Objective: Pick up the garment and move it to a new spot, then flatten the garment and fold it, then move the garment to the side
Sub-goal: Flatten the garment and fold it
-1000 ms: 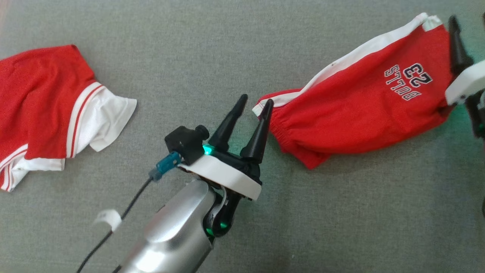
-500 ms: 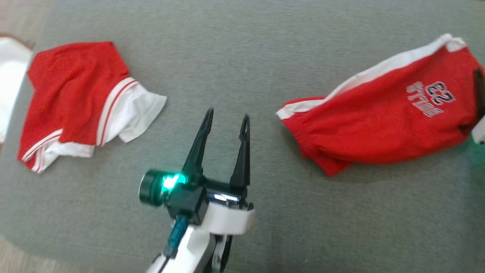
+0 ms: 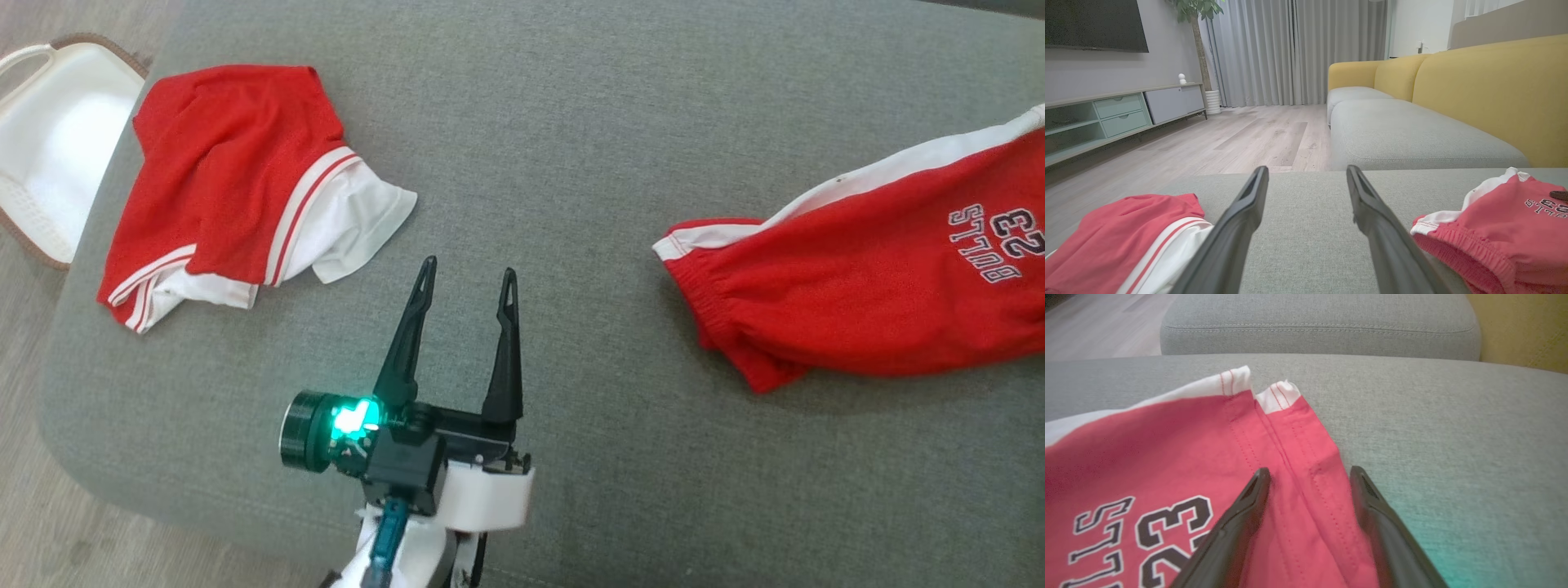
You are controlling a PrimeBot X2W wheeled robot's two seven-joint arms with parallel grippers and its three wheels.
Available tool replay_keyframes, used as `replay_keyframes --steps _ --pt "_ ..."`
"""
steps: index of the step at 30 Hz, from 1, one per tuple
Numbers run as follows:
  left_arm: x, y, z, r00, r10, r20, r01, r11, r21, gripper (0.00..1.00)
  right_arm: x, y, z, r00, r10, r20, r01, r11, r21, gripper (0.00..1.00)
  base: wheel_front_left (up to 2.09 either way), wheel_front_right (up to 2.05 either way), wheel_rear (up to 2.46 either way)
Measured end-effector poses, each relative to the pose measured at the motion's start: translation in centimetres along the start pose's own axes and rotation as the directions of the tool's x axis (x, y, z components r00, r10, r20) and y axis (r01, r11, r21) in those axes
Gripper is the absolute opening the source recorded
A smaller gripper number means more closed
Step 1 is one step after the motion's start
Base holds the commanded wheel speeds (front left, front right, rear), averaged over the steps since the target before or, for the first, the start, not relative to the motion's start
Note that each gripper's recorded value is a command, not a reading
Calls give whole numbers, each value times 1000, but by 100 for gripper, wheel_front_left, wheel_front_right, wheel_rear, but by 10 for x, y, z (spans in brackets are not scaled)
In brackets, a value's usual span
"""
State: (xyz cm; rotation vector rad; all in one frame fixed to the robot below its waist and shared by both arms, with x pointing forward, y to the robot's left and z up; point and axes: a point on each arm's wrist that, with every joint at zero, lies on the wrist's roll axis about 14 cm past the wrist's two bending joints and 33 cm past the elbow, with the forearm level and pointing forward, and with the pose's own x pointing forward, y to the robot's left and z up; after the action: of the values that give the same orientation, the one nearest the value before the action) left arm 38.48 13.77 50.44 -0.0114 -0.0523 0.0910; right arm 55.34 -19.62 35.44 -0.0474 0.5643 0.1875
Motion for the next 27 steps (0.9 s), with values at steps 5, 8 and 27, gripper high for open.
replay_keyframes --steps 5,8,27 --pt "-5 2 0 1000 12 1 -12 1000 20 100 1 -9 -7 999 -31 -35 31 1000 -1 100 0 0 0" --pt "-4 2 1 1000 10 7 -10 999 34 100 3 -8 -9 998 -33 -54 35 999 41 64 0 0 0" --pt "-23 -22 -16 994 -101 -37 102 994 31 100 -108 -55 -54 985 -169 -15 169 973 158 0 0 0 0"
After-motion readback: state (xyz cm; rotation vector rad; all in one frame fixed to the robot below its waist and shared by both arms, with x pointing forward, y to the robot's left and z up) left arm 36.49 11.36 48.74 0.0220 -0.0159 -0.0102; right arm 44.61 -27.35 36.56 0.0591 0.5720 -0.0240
